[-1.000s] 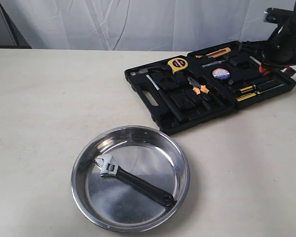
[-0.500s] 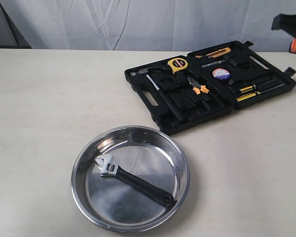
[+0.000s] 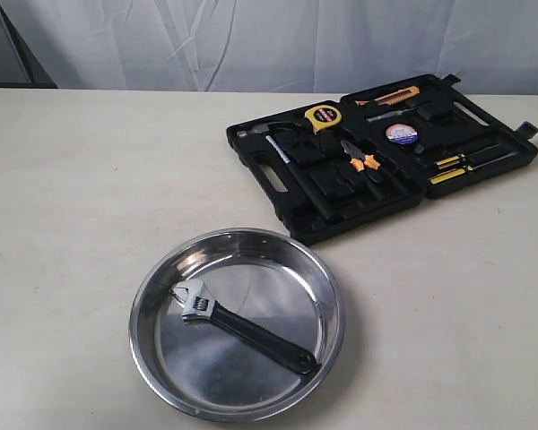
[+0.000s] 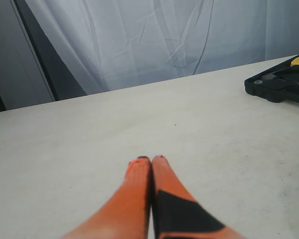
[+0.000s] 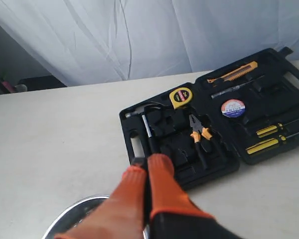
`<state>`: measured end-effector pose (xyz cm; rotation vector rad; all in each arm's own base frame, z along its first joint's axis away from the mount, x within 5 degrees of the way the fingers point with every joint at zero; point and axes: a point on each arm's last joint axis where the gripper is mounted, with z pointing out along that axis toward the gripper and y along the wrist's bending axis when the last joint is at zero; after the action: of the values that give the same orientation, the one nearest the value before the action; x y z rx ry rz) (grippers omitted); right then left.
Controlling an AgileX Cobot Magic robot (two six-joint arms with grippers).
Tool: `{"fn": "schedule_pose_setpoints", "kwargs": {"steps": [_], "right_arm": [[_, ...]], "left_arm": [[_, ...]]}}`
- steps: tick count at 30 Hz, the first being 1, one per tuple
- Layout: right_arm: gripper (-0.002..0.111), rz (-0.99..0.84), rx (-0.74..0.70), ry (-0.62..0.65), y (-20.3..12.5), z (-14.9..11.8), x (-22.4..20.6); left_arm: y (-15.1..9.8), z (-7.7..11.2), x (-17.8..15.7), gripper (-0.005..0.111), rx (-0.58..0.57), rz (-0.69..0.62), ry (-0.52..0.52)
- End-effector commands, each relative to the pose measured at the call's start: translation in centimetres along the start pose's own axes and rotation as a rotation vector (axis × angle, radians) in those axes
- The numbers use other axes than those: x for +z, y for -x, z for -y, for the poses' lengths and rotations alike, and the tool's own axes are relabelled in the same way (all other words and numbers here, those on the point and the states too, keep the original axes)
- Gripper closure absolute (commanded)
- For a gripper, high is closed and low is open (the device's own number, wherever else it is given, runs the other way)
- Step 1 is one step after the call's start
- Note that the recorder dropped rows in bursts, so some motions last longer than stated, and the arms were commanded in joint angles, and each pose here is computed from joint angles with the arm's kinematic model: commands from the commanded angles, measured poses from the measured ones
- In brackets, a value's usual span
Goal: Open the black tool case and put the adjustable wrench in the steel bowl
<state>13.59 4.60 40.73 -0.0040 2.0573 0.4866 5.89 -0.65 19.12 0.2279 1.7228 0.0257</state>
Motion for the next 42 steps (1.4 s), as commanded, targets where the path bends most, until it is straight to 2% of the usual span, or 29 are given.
{"fn": "schedule_pose_setpoints", "kwargs": {"steps": [1,4,8,13,16,25,31,33,35,42], "right_arm": [[0.109,0.075,-0.022,0.029,-0.4,-0.3,-2.9],[0.109,0.129,-0.058,0.016,-1.0,-0.2,-5.0],[0.109,0.098,-0.084,-0.037,-3.2,1.1,-4.2],[0.109,0.277,0.006,-0.064,-9.4,4.3,-1.8],[0.109,0.300,0.058,-0.139,-12.9,6.1,-1.2],[0.109,0.378,0.015,-0.269,-18.6,8.6,-0.2],[0.109,0.400,0.019,-0.281,-21.2,9.9,1.3],[0.109,0.430,0.013,-0.277,-21.1,9.9,1.1],[0.109,0.364,0.023,-0.281,-21.6,9.9,1.3],[0.109,0.348,0.027,-0.281,-21.8,9.9,1.4]], "left_arm": [[0.2,0.0,-0.1,0.106,-0.005,0.018,0.003],[0.2,0.0,-0.1,0.106,-0.005,0.018,0.003],[0.2,0.0,-0.1,0.106,-0.005,0.018,0.003],[0.2,0.0,-0.1,0.106,-0.005,0.018,0.003],[0.2,0.0,-0.1,0.106,-0.005,0.018,0.003],[0.2,0.0,-0.1,0.106,-0.005,0.018,0.003],[0.2,0.0,-0.1,0.106,-0.005,0.018,0.003],[0.2,0.0,-0.1,0.106,-0.005,0.018,0.003],[0.2,0.0,-0.1,0.106,-0.005,0.018,0.003],[0.2,0.0,-0.1,0.106,-0.005,0.018,0.003]]}}
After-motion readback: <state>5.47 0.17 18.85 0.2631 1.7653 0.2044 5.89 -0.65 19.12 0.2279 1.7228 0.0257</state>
